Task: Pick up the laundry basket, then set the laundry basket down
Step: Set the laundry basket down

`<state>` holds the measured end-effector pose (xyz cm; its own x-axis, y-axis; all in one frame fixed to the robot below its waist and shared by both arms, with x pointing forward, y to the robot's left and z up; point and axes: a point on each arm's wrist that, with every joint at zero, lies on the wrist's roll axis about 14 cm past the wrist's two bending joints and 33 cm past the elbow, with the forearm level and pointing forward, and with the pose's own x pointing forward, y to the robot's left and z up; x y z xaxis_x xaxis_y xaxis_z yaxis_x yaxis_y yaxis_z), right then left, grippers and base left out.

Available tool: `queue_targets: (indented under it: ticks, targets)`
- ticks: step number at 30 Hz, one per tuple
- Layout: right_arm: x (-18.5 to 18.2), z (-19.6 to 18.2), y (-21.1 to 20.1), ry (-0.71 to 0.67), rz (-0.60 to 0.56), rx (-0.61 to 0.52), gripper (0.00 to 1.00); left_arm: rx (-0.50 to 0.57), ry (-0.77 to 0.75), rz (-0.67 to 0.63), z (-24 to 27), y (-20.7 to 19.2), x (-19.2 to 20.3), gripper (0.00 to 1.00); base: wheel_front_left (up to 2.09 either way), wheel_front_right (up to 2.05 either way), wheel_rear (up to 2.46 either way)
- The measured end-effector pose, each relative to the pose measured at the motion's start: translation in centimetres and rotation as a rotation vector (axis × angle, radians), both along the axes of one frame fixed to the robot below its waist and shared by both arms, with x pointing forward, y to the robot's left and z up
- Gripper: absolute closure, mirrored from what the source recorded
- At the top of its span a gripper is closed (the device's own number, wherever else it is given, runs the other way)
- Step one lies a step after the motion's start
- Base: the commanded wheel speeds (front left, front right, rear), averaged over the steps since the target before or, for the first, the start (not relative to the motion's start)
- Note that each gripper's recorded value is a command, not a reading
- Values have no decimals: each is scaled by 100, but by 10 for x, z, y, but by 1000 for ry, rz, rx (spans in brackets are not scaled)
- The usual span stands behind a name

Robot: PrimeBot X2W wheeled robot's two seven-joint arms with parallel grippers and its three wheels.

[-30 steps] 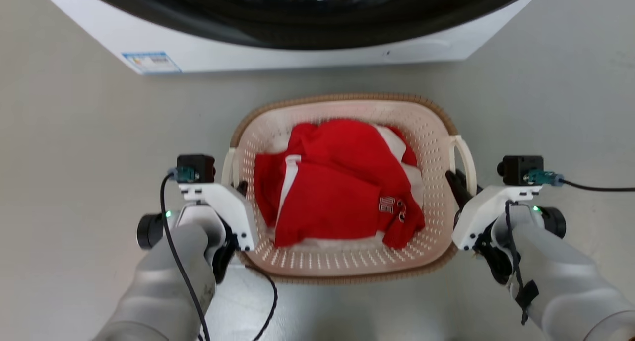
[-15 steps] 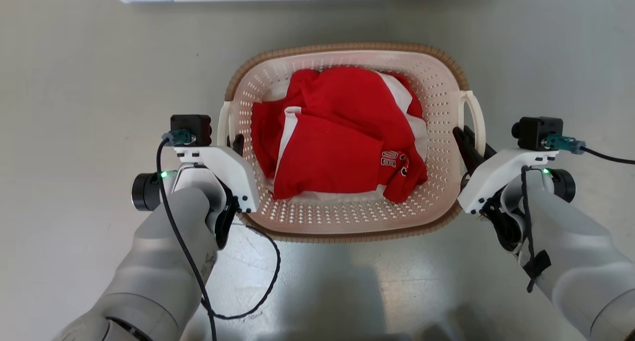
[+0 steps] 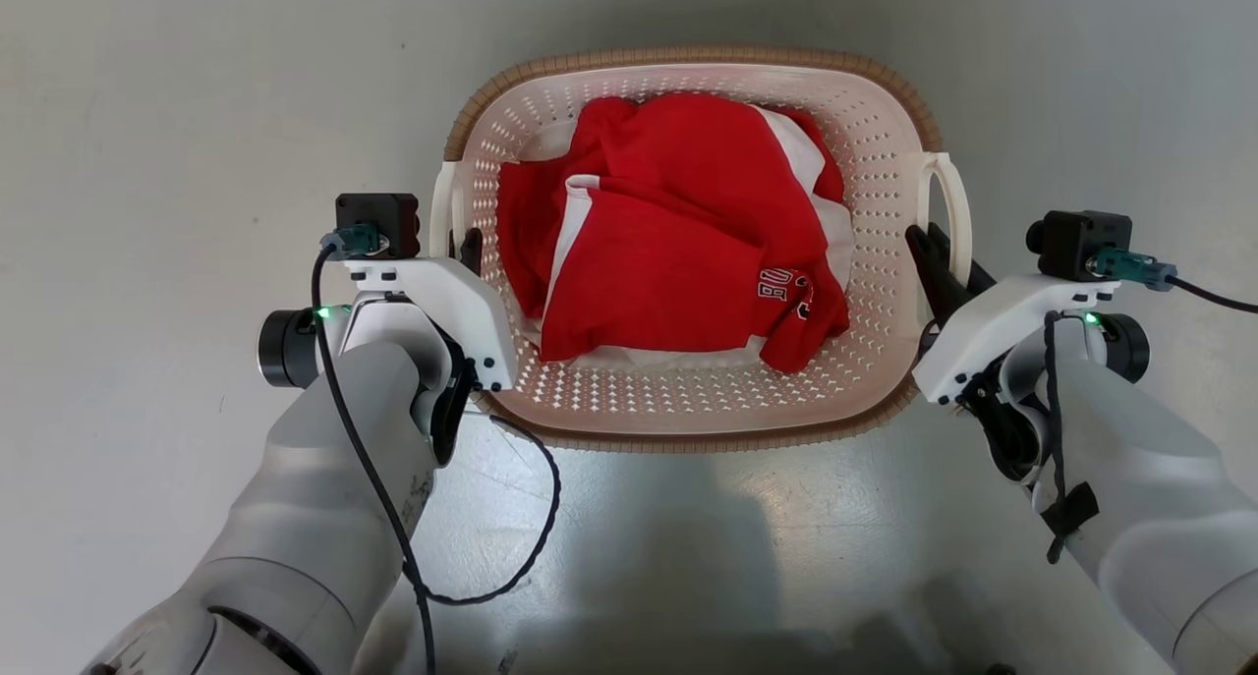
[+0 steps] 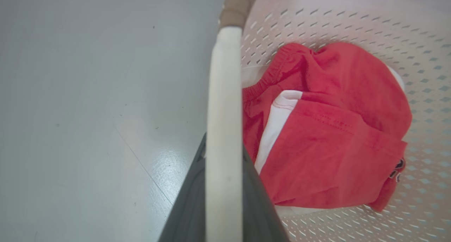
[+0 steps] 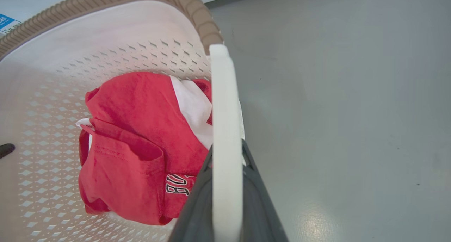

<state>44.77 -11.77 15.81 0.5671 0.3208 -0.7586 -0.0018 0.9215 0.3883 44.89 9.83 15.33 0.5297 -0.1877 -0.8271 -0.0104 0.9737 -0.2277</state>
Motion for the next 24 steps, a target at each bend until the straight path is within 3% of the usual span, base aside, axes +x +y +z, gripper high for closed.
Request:
queue_targets:
  ticks: [21,22,23,24]
  targets:
    - [1,-17,-1,10,-10,1,98,0,18,3,-16,0,-2,100,0,0,0]
    - [0,-18,-1,13,-10,1,81,2,21,8,-17,0,-3,59,0,0,0]
    - [0,-19,-1,15,-13,0,49,0,22,14,-17,1,-2,59,0,0,0]
    - [0,-19,-2,17,-17,1,0,0,20,17,-17,1,-2,0,0,0,0]
